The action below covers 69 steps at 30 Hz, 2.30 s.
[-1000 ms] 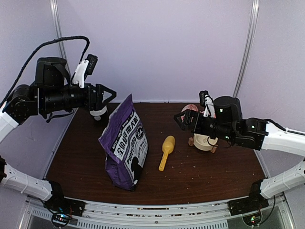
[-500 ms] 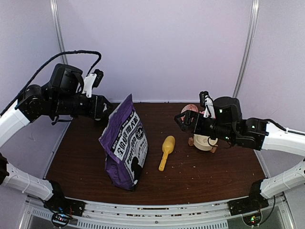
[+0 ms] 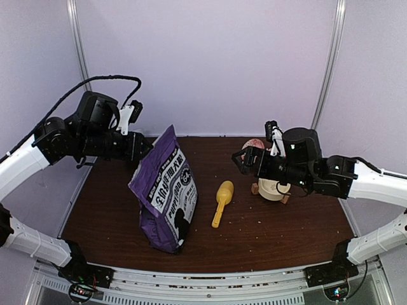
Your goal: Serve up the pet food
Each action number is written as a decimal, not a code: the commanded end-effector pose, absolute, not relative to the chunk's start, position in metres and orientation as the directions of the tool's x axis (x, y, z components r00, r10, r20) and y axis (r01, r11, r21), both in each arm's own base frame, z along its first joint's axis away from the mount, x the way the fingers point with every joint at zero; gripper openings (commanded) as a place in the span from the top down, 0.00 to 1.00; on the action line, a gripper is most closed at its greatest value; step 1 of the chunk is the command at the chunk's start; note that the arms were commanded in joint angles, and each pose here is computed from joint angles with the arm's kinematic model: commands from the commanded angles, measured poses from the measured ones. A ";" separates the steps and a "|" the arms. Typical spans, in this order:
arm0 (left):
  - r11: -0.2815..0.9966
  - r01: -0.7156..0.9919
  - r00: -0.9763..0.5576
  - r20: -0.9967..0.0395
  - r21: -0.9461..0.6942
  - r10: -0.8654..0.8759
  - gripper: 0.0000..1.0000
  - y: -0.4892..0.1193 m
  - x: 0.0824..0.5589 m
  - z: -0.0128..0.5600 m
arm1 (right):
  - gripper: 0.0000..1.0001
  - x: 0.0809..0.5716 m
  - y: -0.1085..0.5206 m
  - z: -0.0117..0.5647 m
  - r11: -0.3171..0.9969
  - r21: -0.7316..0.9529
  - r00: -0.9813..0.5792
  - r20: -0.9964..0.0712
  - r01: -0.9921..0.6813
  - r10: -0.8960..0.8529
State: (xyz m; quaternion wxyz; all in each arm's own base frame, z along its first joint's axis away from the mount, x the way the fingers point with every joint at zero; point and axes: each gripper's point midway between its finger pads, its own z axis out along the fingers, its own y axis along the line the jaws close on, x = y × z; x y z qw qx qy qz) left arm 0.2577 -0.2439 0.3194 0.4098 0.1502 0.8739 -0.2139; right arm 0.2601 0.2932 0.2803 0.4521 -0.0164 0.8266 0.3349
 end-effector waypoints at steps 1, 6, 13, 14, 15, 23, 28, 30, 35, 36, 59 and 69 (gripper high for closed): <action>0.850 0.445 -0.619 -0.783 -0.282 0.064 0.74 -0.250 0.262 0.320 | 0.00 0.262 0.296 0.284 0.783 0.529 -0.579 -0.768 -0.328 0.276; 0.845 0.442 -0.616 -0.787 -0.300 0.043 0.79 -0.249 0.261 0.324 | 0.00 0.262 0.296 0.284 0.783 0.526 -0.579 -0.768 -0.331 0.272; 0.823 0.466 -0.644 -0.763 -0.324 0.064 0.79 -0.256 0.255 0.317 | 0.00 0.261 0.295 0.282 0.786 0.523 -0.583 -0.768 -0.329 0.267; 0.823 0.466 -0.649 -0.757 -0.326 0.067 0.79 -0.257 0.254 0.314 | 0.00 0.261 0.295 0.282 0.787 0.522 -0.583 -0.768 -0.329 0.266; 0.825 0.462 -0.654 -0.753 -0.326 0.069 0.79 -0.257 0.254 0.311 | 0.00 0.261 0.295 0.282 0.786 0.524 -0.583 -0.767 -0.329 0.267; 0.802 0.471 -0.681 -0.729 -0.368 0.066 0.78 -0.264 0.250 0.303 | 0.00 0.262 0.296 0.281 0.789 0.519 -0.582 -0.769 -0.328 0.264; 0.777 0.490 -0.682 -0.729 -0.395 0.059 0.75 -0.270 0.247 0.305 | 0.00 0.262 0.298 0.280 0.789 0.518 -0.586 -0.768 -0.329 0.259; 0.769 0.495 -0.692 -0.718 -0.403 0.070 0.76 -0.274 0.246 0.301 | 0.00 0.263 0.299 0.282 0.787 0.520 -0.586 -0.767 -0.331 0.261; 0.744 0.509 -0.719 -0.690 -0.433 0.090 0.89 -0.283 0.242 0.292 | 0.00 0.262 0.303 0.286 0.781 0.525 -0.592 -0.764 -0.339 0.257; 0.735 0.514 -0.722 -0.686 -0.441 0.093 0.92 -0.285 0.240 0.291 | 0.00 0.262 0.304 0.287 0.778 0.528 -0.595 -0.762 -0.340 0.257; 0.597 0.578 -0.722 -0.690 -0.556 0.056 1.00 -0.316 0.231 0.299 | 0.48 0.235 0.430 0.309 0.533 0.725 -0.770 -0.607 -0.436 0.196; 0.597 0.581 -0.713 -0.699 -0.554 0.045 1.00 -0.313 0.230 0.303 | 0.50 0.235 0.460 0.316 0.474 0.750 -0.787 -0.593 -0.462 0.172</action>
